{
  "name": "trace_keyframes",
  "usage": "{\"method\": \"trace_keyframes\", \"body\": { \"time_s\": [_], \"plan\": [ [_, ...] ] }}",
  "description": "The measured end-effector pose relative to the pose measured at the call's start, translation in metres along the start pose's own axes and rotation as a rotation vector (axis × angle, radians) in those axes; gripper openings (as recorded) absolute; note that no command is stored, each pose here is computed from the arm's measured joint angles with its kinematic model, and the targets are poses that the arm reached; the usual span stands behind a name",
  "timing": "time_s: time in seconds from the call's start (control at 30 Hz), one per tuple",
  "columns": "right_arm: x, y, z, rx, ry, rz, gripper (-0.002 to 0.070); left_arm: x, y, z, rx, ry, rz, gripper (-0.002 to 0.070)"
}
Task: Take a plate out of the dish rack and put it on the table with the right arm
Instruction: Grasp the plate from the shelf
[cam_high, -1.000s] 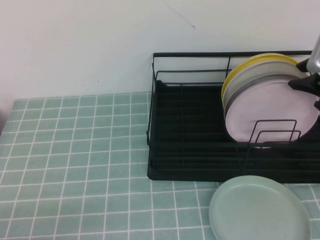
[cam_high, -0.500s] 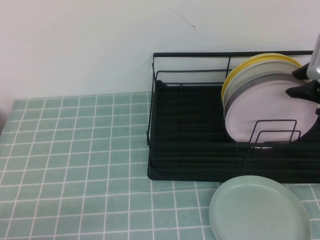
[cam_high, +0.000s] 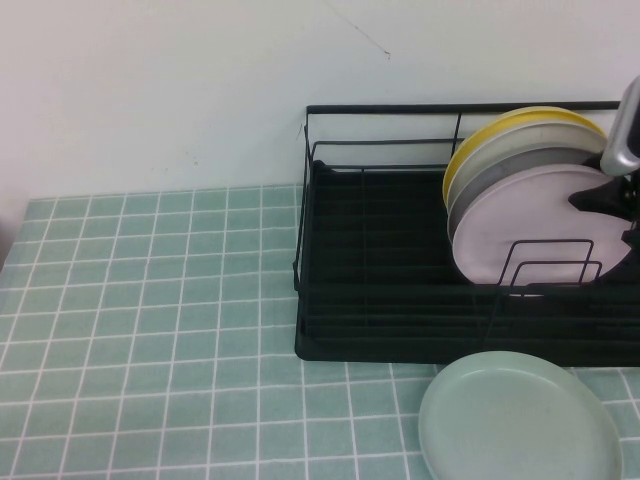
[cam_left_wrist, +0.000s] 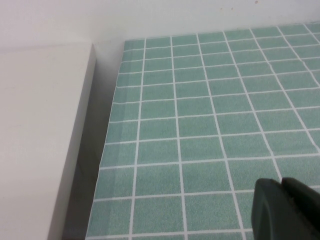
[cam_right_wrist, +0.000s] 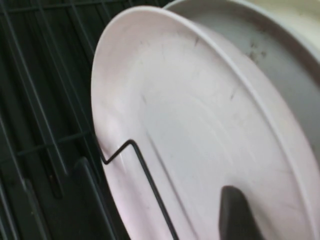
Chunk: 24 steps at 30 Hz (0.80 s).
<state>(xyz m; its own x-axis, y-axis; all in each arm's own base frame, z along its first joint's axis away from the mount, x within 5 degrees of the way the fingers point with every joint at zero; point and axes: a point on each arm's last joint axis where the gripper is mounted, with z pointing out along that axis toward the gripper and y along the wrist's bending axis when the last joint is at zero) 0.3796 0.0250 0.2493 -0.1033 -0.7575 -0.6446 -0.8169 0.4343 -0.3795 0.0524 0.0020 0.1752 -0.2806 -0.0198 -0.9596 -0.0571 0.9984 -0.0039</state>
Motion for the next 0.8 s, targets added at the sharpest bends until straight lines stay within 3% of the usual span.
{"method": "trace_keyframes", "body": {
  "time_s": [0.23,0.53,0.8],
  "plan": [
    [0.001,-0.002,0.0,0.022,0.009,-0.005,0.0118,0.0,0.0,0.0,0.0,0.0,0.0,-0.0003],
    [-0.001,-0.003,-0.003,0.037,0.015,0.008,0.0115,0.0,0.0,0.0,0.0,0.0,0.0,-0.0003],
    [-0.035,-0.003,-0.057,0.147,-0.027,-0.016,0.0115,0.0,0.0,0.0,0.0,0.0,0.0,-0.0003]
  ]
}}
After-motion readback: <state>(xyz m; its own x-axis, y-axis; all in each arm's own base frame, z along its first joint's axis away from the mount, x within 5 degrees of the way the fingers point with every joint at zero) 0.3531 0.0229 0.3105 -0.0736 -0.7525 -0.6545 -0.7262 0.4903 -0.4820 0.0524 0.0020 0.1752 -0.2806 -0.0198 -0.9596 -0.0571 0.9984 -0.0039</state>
